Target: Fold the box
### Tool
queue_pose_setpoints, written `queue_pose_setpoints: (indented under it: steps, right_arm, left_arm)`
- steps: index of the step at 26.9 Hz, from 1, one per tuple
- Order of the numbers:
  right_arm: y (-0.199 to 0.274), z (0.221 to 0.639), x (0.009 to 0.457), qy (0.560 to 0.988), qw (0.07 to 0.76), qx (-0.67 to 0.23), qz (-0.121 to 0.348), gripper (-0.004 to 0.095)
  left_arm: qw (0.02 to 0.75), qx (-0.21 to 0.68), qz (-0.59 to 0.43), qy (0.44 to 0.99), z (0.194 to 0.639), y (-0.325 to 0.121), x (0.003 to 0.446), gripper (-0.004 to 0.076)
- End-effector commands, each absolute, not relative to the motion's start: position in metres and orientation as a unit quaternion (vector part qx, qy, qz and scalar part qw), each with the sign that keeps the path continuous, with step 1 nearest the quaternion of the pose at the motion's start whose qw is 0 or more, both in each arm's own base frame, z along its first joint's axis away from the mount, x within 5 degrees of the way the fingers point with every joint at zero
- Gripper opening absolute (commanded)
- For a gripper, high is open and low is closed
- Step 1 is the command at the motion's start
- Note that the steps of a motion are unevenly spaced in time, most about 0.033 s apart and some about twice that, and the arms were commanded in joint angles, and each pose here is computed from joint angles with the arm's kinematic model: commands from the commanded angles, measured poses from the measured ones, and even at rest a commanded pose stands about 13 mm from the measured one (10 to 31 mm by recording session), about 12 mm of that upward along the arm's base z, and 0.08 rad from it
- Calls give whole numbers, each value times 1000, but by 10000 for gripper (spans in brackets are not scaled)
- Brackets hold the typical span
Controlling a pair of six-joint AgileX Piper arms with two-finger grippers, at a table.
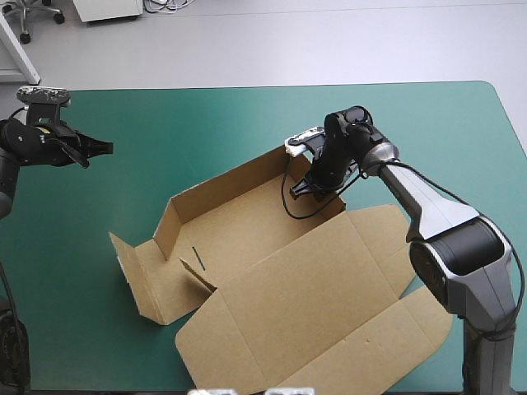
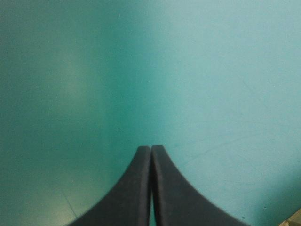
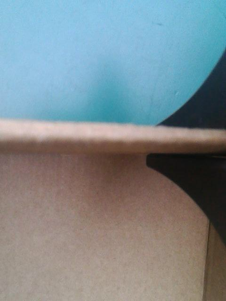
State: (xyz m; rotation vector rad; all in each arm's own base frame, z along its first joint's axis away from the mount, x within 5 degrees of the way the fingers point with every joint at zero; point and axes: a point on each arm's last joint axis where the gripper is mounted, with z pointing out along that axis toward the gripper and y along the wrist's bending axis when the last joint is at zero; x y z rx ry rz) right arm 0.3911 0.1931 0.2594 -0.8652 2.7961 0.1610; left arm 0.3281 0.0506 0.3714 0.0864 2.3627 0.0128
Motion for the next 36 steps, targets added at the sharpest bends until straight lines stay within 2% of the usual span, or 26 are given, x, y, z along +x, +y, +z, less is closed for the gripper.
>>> queue_pose_setpoints:
  steps: [1, 7, 11, 18, 20, 28, 31, 36]
  right_arm:
    - [182, 293, 388, 947, 149, -283, 40, -17]
    - [139, 313, 400, 959, 172, -218, 57, -17]
    - [104, 339, 403, 959, 211, -164, 100, -17]
    - [62, 380, 396, 933, 285, -121, 185, -17]
    - [53, 389, 392, 929, 299, -113, 189, -17]
    - [41, 408, 378, 918, 313, -107, 219, -17]
    - [47, 419, 369, 906, 319, -123, 251, -17]
    - [51, 436, 355, 892, 339, -133, 267, -17]
  left_arm:
    - [433, 30, 11, 901, 398, 48, 321, -10]
    - [430, 30, 12, 902, 398, 48, 321, -10]
    - [431, 28, 5, 902, 398, 47, 321, -10]
    - [434, 32, -14, 900, 398, 38, 322, -10]
    - [432, 39, -16, 901, 397, 34, 323, -10]
    - [418, 22, -46, 907, 372, 29, 324, -10]
    - [409, 5, -78, 909, 357, 25, 324, -10]
    - [403, -6, -154, 902, 351, 13, 323, -10]
